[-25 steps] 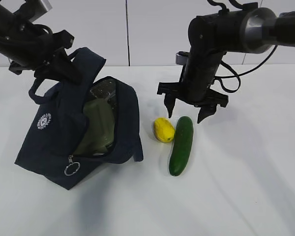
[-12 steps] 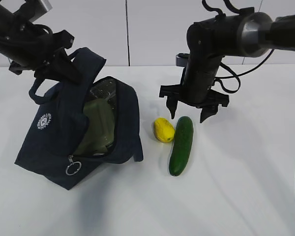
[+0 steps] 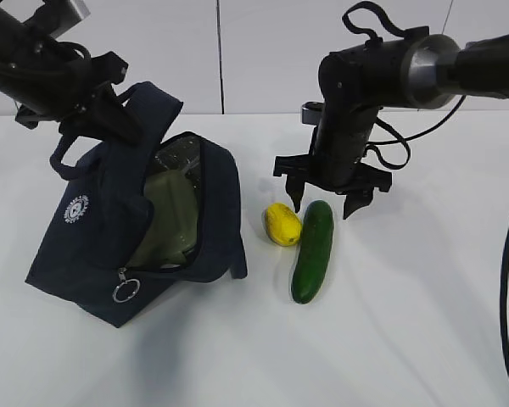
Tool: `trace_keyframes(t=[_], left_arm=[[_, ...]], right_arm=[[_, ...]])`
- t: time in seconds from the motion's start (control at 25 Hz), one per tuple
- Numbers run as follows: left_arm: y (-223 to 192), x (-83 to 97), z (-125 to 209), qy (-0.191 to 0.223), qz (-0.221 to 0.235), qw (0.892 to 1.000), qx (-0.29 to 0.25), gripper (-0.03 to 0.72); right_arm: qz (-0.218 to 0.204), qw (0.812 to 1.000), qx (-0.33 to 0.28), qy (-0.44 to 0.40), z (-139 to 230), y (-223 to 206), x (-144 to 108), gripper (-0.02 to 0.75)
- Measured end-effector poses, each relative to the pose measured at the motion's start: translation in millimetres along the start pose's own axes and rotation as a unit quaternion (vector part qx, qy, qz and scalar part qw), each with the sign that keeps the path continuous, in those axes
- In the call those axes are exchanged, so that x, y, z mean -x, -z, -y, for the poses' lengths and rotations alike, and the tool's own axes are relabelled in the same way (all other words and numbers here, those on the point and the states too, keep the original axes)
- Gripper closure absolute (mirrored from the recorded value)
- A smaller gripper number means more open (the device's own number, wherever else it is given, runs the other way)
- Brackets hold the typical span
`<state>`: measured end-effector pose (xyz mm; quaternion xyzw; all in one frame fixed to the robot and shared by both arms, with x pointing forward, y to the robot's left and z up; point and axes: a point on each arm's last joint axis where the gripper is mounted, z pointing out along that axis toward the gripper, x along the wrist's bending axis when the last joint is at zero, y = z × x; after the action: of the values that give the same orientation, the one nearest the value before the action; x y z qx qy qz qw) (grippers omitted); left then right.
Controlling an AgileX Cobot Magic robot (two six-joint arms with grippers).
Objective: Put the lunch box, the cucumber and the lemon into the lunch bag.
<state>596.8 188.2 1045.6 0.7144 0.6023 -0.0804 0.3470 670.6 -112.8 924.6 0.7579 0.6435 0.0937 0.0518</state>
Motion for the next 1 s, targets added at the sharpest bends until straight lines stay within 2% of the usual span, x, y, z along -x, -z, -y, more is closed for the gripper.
trace_keyframes(t=[0.28, 0.76, 1.0], left_arm=[[0.0, 0.0, 0.0, 0.000, 0.000, 1.000, 0.000, 0.697], [0.0, 0.0, 0.0, -0.002, 0.000, 1.000, 0.000, 0.697], [0.0, 0.0, 0.0, -0.002, 0.000, 1.000, 0.000, 0.697]], right_arm=[[0.000, 1.000, -0.001, 0.000, 0.2, -6.7, -0.3, 0.202], [0.013, 1.000, 0.009, -0.002, -1.6, -6.7, 2.1, 0.205], [0.013, 1.000, 0.009, -0.003, -1.6, -6.9, 2.1, 0.262]])
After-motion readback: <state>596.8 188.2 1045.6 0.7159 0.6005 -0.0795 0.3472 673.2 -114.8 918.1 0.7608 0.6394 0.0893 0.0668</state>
